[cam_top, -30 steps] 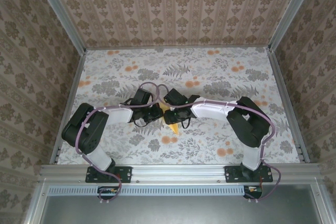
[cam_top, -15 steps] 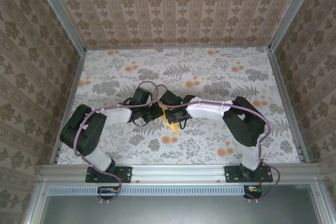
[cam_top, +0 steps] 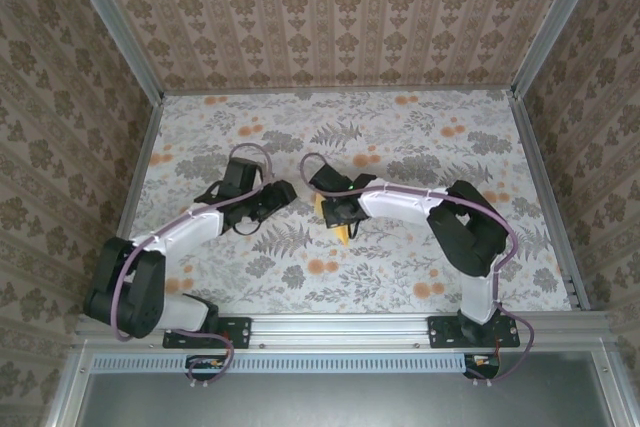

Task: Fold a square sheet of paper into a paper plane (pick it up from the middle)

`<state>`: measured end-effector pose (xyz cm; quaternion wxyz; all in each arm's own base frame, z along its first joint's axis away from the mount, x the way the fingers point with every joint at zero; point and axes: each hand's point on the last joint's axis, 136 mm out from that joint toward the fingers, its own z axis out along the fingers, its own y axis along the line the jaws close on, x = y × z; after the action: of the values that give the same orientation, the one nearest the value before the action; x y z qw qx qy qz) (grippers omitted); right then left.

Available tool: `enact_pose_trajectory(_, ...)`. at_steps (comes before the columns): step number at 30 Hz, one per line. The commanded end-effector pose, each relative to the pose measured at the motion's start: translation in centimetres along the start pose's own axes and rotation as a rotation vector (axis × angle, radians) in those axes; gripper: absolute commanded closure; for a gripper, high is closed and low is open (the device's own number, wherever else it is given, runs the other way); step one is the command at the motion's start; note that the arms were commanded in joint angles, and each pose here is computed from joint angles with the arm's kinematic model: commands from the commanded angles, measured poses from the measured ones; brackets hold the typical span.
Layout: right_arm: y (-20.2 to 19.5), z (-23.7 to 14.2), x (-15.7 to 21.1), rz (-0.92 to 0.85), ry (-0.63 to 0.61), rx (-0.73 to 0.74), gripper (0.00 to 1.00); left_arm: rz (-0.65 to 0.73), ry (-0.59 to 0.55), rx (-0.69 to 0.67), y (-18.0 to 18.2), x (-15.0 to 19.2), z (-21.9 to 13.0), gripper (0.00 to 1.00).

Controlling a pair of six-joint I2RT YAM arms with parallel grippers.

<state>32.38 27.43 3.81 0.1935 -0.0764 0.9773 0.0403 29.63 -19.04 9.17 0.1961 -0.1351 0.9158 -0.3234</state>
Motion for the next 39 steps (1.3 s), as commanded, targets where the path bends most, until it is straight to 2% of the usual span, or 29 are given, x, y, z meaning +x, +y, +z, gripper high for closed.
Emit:
enact_pose_trajectory(1, -1.9, -0.7, -2.8, -0.004, -0.035, 0.030, 0.92, -0.024, -0.007, -0.086, 2.6, 0.4, -0.9, 0.28)
enact_pose_trajectory(10, -5.0, 2.6, -7.4, 0.026, -0.011, 0.013, 0.91, -0.033, -0.024, -0.111, 3.8, 0.7, -1.5, 0.14)
enact_pose_trajectory(14, -5.9, 3.6, -7.4, 0.030, 0.027, 0.037, 0.88, -0.032, -0.023, -0.116, 4.1, 0.8, -1.5, 0.08)
enact_pose_trajectory(17, -6.2, 4.1, -7.4, 0.041, 0.034, 0.053, 0.85, -0.033, -0.027, -0.121, 4.3, 0.8, -1.5, 0.00)
enact_pose_trajectory(31, -7.2, 6.2, -6.0, 0.058, 0.094, 0.117, 0.75, -0.031, -0.023, -0.134, 4.6, 0.9, -1.6, 0.00)
enact_pose_trajectory(39, -6.6, 2.1, -9.0, 0.087, -0.003, 0.083, 0.67, 0.012, -0.060, -0.162, 3.9, -0.9, -2.7, 0.00)
